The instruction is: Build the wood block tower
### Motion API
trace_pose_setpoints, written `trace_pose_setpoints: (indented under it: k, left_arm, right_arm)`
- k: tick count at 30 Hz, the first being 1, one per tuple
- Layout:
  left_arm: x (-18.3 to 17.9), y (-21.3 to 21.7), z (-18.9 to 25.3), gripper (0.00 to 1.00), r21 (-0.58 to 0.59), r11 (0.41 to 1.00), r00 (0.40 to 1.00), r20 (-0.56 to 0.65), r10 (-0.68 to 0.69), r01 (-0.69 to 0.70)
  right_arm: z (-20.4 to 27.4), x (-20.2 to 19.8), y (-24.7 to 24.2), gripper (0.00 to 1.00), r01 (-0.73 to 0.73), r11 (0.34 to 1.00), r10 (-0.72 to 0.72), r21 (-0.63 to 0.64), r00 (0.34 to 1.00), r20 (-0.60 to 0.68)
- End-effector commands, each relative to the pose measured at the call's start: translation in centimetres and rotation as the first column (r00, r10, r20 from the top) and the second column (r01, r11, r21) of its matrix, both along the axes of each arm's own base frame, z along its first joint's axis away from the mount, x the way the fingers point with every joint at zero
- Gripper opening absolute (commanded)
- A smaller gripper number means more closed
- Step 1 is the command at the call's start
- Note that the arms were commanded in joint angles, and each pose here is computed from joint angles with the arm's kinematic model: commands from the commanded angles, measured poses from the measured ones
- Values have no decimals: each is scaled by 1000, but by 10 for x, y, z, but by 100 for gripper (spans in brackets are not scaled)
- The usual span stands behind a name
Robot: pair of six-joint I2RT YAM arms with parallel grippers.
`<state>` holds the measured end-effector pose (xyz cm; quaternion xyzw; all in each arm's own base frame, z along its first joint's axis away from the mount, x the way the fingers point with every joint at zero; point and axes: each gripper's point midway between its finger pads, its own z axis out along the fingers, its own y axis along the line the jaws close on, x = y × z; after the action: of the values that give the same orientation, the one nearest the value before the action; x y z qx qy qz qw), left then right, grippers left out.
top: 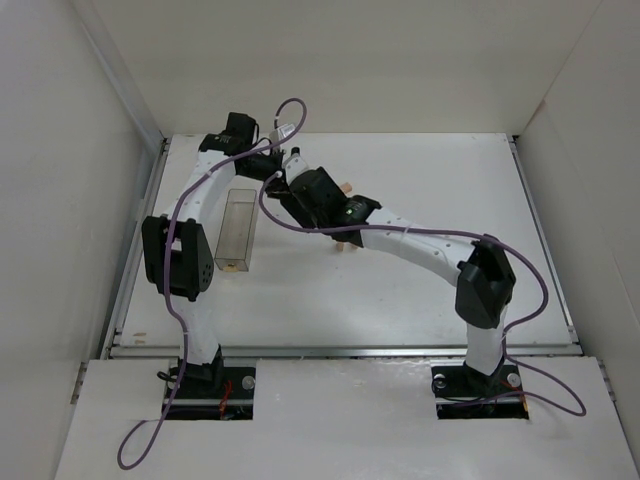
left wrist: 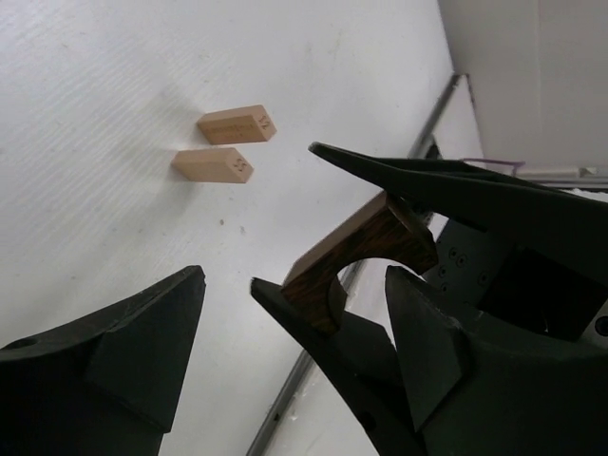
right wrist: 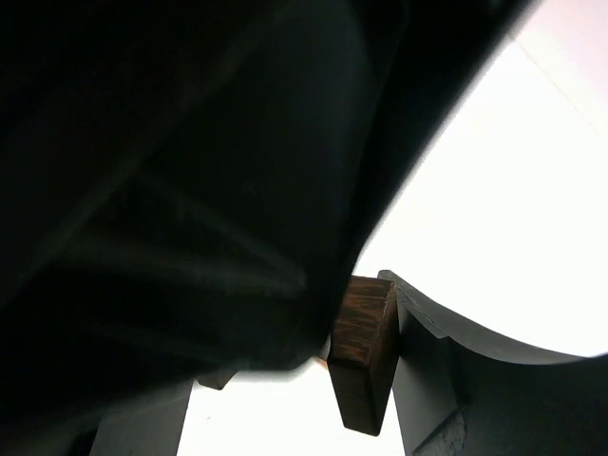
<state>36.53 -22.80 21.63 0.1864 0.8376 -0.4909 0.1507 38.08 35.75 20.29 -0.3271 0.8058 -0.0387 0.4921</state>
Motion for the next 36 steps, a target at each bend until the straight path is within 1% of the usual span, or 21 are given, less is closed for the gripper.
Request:
trace_pose_setpoints:
  k: [1,2,3,4,5,6,7,8,11,12,16,18,22,24,28,29,31,32,34,35,36]
  left_arm:
    - [13,6,35,74,58,997,983,179,36,-47]
    - [22,10,40,74,91,993,974,220,60,-82]
    - [30,16,40,74,130,984,965,249,86,-121]
    - [45,29,30,74,213,955,950,276,144,-207]
    - [52,37,28,74,253,935,938,303,170,-250]
    - [60,44,29,74,280,912,923,327,203,-299]
    - [66,51,29,74,308,890,909,352,222,-337]
    - [74,63,24,74,358,845,890,375,259,-397]
    - [83,80,24,74,403,785,855,428,293,-471]
    - [84,83,20,74,415,772,851,432,298,-481]
    - [85,98,9,75,474,712,840,441,316,-518]
    - [85,106,0,75,510,677,837,441,324,-531]
    - [82,109,7,75,498,673,823,469,320,-546]
    - [78,108,3,75,499,680,829,460,318,-537]
    - [75,106,4,75,494,694,835,457,306,-524]
    - [74,104,4,75,488,703,839,453,303,-518]
    - [74,102,4,75,482,712,842,448,300,-510]
    - [70,92,5,75,468,738,853,436,285,-486]
    - [67,85,7,71,449,774,867,430,251,-447]
    - [66,81,7,69,438,792,874,428,232,-425]
    - [62,73,9,64,417,828,884,430,184,-375]
  right_arm:
    - [36,-12,-2,0,29,991,-26,130,999,-22]
    - [40,-9,-7,0,51,986,-44,157,998,-49]
    - [59,-7,-6,0,63,975,-52,212,997,-59]
    - [62,-11,-3,0,87,956,-55,280,991,-119]
    - [53,-16,-9,0,112,957,-63,269,981,-185]
    - [64,-10,-18,0,148,940,-84,306,973,-213]
    - [59,-12,-22,0,182,933,-99,311,960,-263]
    - [50,-23,-27,0,223,924,-106,309,930,-353]
    - [36,-35,-38,0,308,903,-143,300,874,-465]
    - [26,-44,-46,0,333,908,-170,256,849,-501]
    - [4,-56,-61,0,394,898,-211,197,777,-593]
    - [-4,-63,-62,0,399,898,-203,186,749,-631]
    - [-18,-66,-68,0,411,901,-225,139,718,-659]
    - [-32,-64,-72,1,425,900,-254,96,691,-676]
    - [-46,-60,-73,3,453,887,-253,90,640,-725]
    - [-44,-59,-68,3,475,873,-251,111,632,-733]
    - [-39,-56,-71,3,502,854,-256,135,632,-732]
    - [-36,-54,-72,3,512,846,-261,148,642,-721]
    - [-26,-50,-73,3,520,835,-264,179,665,-699]
    - [-14,-52,-75,3,503,837,-242,215,692,-680]
    - [-2,-48,-70,3,453,850,-190,268,739,-646]
